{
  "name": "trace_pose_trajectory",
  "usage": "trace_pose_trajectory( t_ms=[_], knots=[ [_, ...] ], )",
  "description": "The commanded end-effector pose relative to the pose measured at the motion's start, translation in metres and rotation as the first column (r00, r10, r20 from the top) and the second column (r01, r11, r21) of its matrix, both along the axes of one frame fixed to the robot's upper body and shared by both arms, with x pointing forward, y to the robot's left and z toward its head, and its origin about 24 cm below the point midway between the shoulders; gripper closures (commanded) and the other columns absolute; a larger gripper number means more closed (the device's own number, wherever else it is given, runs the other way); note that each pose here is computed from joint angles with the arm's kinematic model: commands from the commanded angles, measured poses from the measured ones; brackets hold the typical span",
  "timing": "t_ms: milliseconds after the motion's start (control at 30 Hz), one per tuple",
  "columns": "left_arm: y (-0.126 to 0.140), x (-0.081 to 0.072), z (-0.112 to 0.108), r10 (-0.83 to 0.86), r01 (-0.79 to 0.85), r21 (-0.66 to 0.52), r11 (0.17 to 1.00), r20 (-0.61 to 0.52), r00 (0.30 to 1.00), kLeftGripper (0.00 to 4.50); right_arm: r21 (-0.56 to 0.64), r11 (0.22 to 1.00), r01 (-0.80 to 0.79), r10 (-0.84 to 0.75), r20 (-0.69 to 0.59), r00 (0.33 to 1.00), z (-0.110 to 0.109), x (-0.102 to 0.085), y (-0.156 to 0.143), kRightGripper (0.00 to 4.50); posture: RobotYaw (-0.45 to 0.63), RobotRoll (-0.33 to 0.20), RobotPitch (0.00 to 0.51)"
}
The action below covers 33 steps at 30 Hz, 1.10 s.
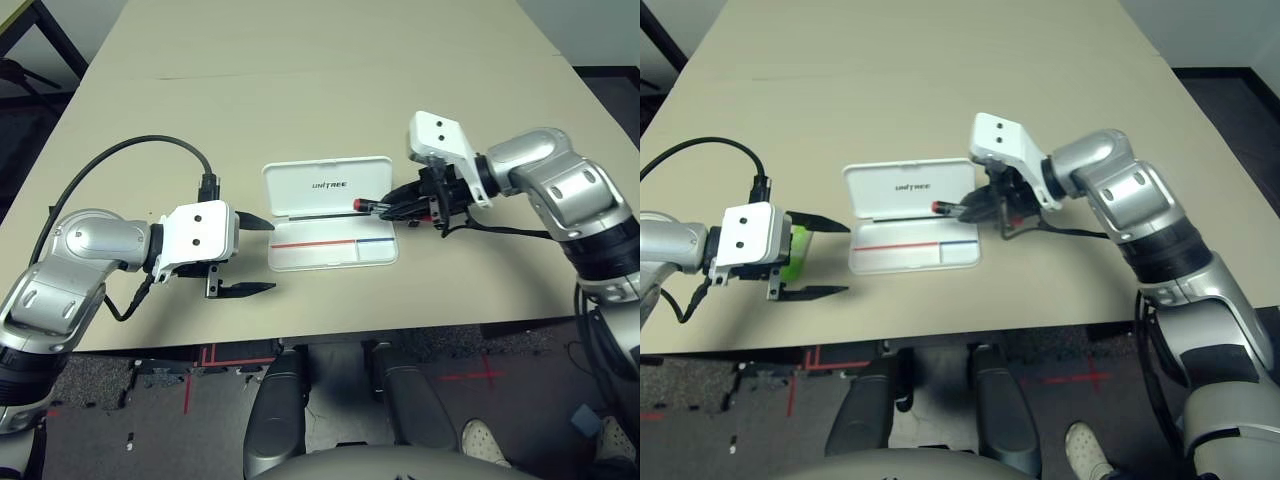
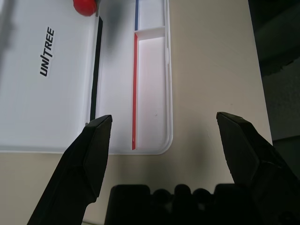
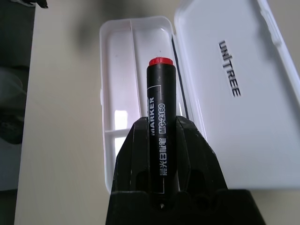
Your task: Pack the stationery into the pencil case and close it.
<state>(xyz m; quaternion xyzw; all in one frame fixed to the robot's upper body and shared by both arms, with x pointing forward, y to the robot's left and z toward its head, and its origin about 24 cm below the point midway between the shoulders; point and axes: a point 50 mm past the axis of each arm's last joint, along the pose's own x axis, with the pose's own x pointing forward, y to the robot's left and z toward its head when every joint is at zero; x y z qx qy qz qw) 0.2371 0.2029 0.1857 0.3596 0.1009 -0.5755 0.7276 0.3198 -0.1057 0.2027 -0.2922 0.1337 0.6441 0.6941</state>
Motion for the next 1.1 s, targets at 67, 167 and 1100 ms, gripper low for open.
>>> trace_pose_trajectory(
  t_ms=[67,167,1100],
  knots=[
    [-0.003,-0.003,-0.002,-0.008,0.008,0.022,1.000,0.002,1.000,0.00,-0.023,0.997,-0.067,0.068,0.033,0.997,-0.002,0.002,0.015,3.97,0.06,0.000,0.190],
    [-0.003,-0.004,-0.002,-0.004,0.004,0.019,1.000,0.004,1.000,0.00,-0.035,0.995,-0.095,0.096,0.050,0.994,-0.007,0.004,0.024,3.97,0.07,0.000,0.190],
    [-0.001,-0.005,-0.004,0.013,-0.013,0.022,1.000,0.002,1.000,0.00,0.063,0.990,-0.126,0.122,0.069,0.990,-0.009,0.007,0.031,0.39,0.07,0.000,0.191]
  ],
)
